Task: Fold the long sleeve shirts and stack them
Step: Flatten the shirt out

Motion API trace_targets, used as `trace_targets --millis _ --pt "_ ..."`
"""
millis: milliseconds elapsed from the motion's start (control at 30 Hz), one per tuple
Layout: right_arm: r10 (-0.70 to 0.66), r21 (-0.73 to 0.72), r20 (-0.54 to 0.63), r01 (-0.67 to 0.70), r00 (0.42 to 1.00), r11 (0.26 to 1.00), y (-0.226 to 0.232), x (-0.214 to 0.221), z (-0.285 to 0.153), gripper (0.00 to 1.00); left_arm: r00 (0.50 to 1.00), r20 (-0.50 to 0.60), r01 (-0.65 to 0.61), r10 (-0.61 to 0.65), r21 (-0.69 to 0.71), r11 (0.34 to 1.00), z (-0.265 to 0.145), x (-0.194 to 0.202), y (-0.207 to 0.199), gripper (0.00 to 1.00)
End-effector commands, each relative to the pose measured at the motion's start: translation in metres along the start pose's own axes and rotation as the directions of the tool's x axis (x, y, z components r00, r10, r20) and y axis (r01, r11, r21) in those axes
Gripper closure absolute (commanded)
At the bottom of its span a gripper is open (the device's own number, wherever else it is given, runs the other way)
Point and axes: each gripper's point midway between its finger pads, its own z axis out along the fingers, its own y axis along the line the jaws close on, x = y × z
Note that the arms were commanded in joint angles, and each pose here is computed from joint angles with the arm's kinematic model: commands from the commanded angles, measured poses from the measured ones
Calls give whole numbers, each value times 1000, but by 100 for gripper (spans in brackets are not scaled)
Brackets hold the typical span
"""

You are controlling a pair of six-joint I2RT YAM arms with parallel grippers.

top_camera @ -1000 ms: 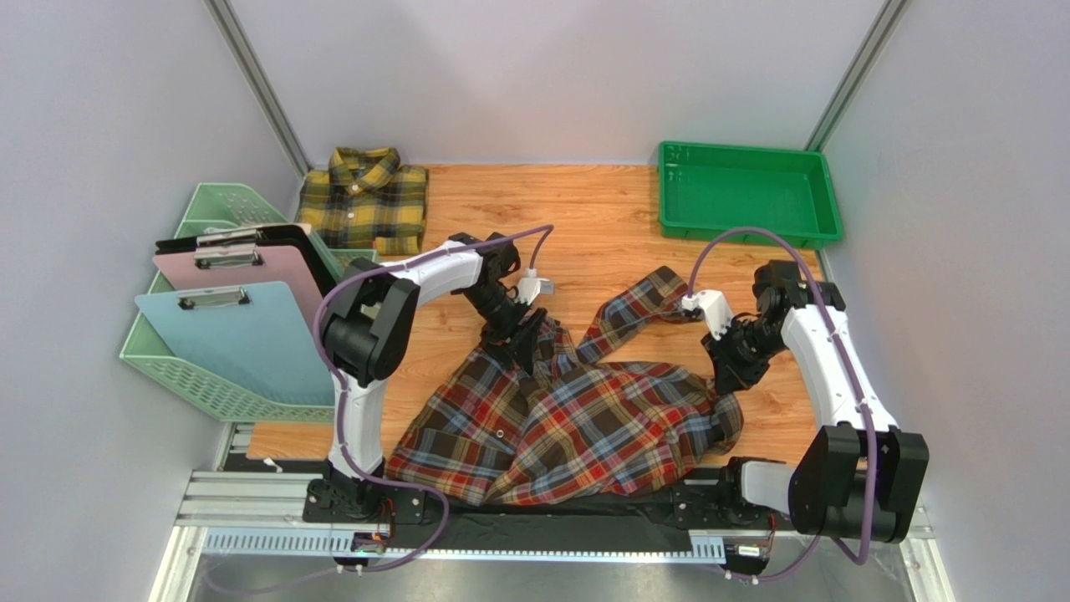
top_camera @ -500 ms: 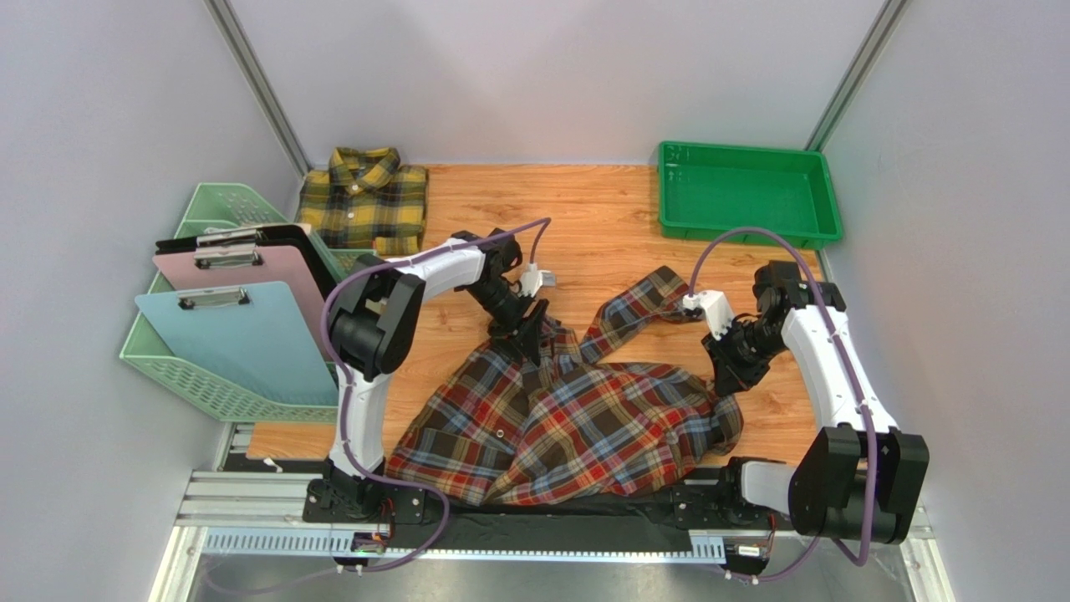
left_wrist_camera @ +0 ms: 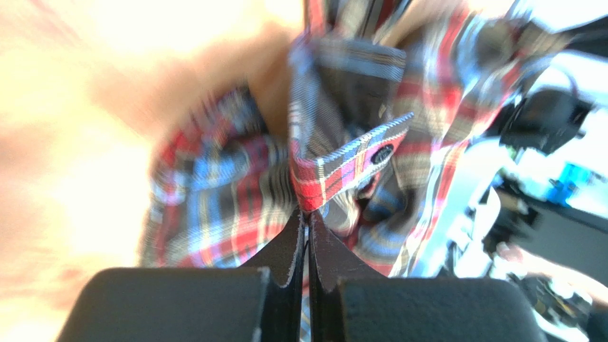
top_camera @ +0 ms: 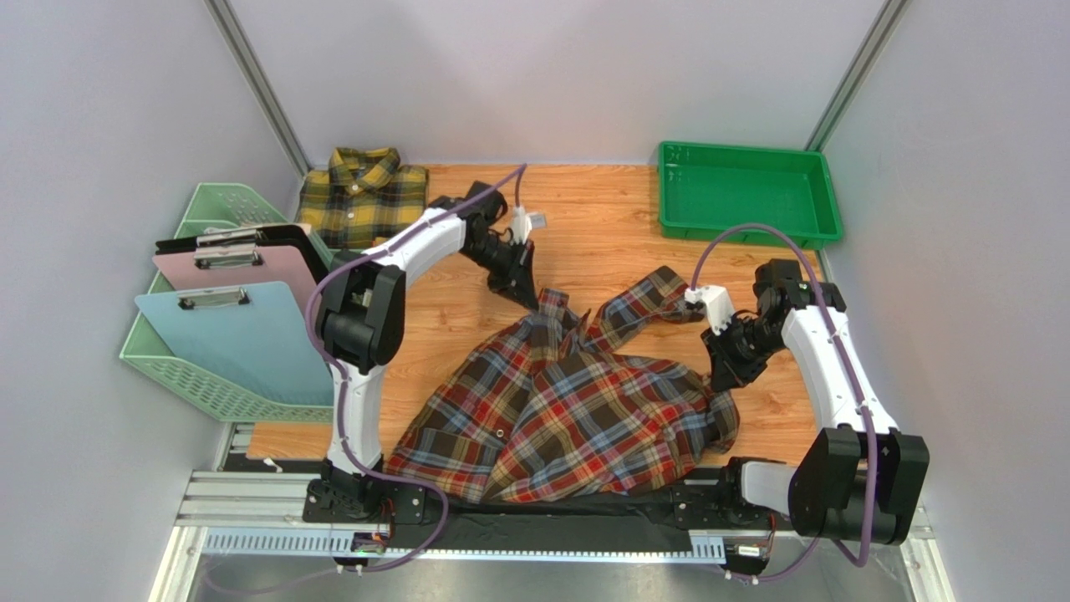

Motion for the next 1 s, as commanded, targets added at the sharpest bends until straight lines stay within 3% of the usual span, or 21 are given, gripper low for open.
trace_targets --millis 0,67,100,167,200,300,367,400,433,500,600,633,667,733,800,833,967 --pt "24 51 106 -30 994 998 -17 -29 0 100 919 307 -230 246 -87 969 -93 -101 -21 100" --pt "50 68 124 -59 991 996 -29 -41 -1 100 863 389 -276 324 -174 945 -131 -129 -25 100" --pt "59 69 127 -68 990 995 -32 -44 -1 100 796 459 -322 395 -231 918 -168 -150 -39 100" --pt "76 59 127 -84 989 995 -36 -47 1 100 725 512 -363 461 -284 887 -203 -165 -54 100" --pt "84 55 127 -91 988 994 -37 -46 1 100 664 541 -408 516 -317 856 -225 -173 -76 100" --pt "72 10 108 -73 992 997 -28 -37 7 93 588 572 -514 572 -281 810 -243 -166 -122 100" --pt "54 -35 115 -50 992 998 -16 -33 7 86 562 583 -585 586 -221 781 -241 -156 -150 100" --pt "48 -46 123 -43 991 998 -13 -34 6 63 559 589 -624 584 -166 764 -241 -143 -169 100" --pt "45 -49 139 -38 989 998 -11 -37 4 49 550 591 -649 590 -142 747 -239 -136 -182 100" --pt "21 -52 217 -11 976 999 -8 -55 -8 28 531 590 -717 608 -69 694 -234 -112 -213 100" --pt "-15 -18 367 23 930 1000 -11 -92 -27 11 477 605 -817 638 37 576 -234 -71 -260 100" --pt "-31 -4 405 36 914 999 -14 -102 -31 10 425 624 -861 656 53 506 -238 -61 -275 100" --pt "-77 24 475 75 876 997 -20 -121 -38 9 438 627 -864 645 94 495 -238 -50 -287 100" --pt "-98 19 548 105 831 994 -21 -140 -43 7 394 638 -899 662 116 423 -244 -27 -306 100" --pt "-155 4 657 202 738 979 -15 -168 -52 3 375 637 -917 673 149 370 -245 -2 -322 100" --pt "-197 31 704 247 682 968 -17 -183 -53 0 381 634 -917 673 163 365 -244 4 -325 100" --pt "-283 57 750 368 598 928 7 -202 -42 0 394 628 -915 671 196 354 -241 30 -335 100"
